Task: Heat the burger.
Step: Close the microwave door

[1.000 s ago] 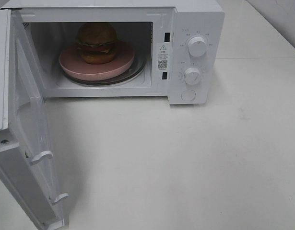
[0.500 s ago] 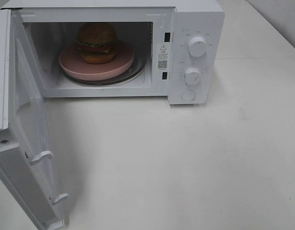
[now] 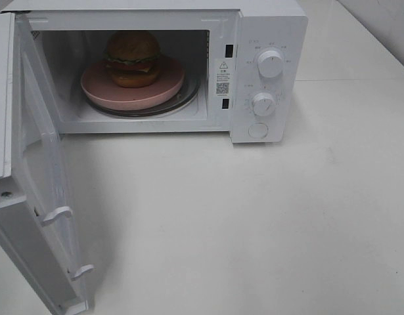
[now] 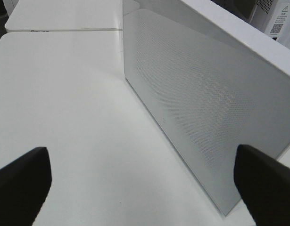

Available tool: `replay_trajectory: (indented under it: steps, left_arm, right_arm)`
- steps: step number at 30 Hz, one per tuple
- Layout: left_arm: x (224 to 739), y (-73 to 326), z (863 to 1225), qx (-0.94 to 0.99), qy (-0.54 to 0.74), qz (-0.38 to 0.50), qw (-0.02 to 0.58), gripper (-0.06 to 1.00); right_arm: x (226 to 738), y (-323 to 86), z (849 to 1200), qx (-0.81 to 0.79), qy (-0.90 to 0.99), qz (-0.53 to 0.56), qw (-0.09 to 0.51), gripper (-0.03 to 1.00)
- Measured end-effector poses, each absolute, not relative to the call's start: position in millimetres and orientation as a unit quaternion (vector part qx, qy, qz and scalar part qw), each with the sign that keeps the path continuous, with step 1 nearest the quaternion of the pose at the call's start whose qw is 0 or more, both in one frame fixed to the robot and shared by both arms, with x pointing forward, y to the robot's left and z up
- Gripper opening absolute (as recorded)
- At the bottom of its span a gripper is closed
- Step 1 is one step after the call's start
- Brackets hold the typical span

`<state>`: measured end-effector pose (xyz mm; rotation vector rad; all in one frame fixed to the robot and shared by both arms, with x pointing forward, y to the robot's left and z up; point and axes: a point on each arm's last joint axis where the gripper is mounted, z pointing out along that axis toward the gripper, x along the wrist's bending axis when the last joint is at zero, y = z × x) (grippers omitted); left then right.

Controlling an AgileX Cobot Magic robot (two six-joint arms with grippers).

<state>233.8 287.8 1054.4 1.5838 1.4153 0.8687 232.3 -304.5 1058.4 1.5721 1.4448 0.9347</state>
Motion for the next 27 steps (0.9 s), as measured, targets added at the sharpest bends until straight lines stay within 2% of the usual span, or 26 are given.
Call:
replay_trajectory:
  steps: [16, 19, 20, 22, 23, 24, 25, 26, 27]
  left_arm:
    - [234, 288, 1055, 0.629, 0.562, 0.345, 0.412, 0.99]
    - [233, 290, 1064, 0.620, 0.561, 0.359, 0.414, 0.96]
    - [235, 291, 1067, 0.618, 0.563, 0.365, 0.410, 0.90]
    - [239, 292, 1068, 0.618, 0.566, 0.366, 0.405, 0.87]
    - [247, 294, 1070, 0.618, 0.571, 0.370, 0.394, 0.79]
    - [247, 294, 1070, 0.618, 0.571, 0.370, 0.394, 0.79]
    - [251, 295, 1071, 0.617, 0.572, 0.372, 0.393, 0.73]
    - [257, 295, 1075, 0.612, 0.570, 0.379, 0.396, 0.58]
    - [261, 296, 1077, 0.608, 0.568, 0.384, 0.400, 0.50]
  right_arm:
    - [232, -305, 1058, 0.620, 0.570, 0.368, 0.394, 0.75]
    - [232, -305, 1058, 0.620, 0.570, 0.368, 0.394, 0.75]
    - [232, -305, 1058, 0.620, 0.570, 0.368, 0.394, 0.75]
    - [232, -305, 1058, 0.620, 0.570, 0.368, 0.394, 0.75]
    - [232, -305, 1058, 0.620, 0.570, 0.368, 0.394, 0.75]
    - [232, -305, 1058, 0.620, 0.570, 0.368, 0.394, 0.75]
    - [232, -305, 1058, 0.620, 0.570, 0.368, 0.394, 0.75]
    - [232, -305, 1058, 0.620, 0.570, 0.368, 0.394, 0.75]
    - [232, -305, 1058, 0.620, 0.570, 0.368, 0.394, 0.75]
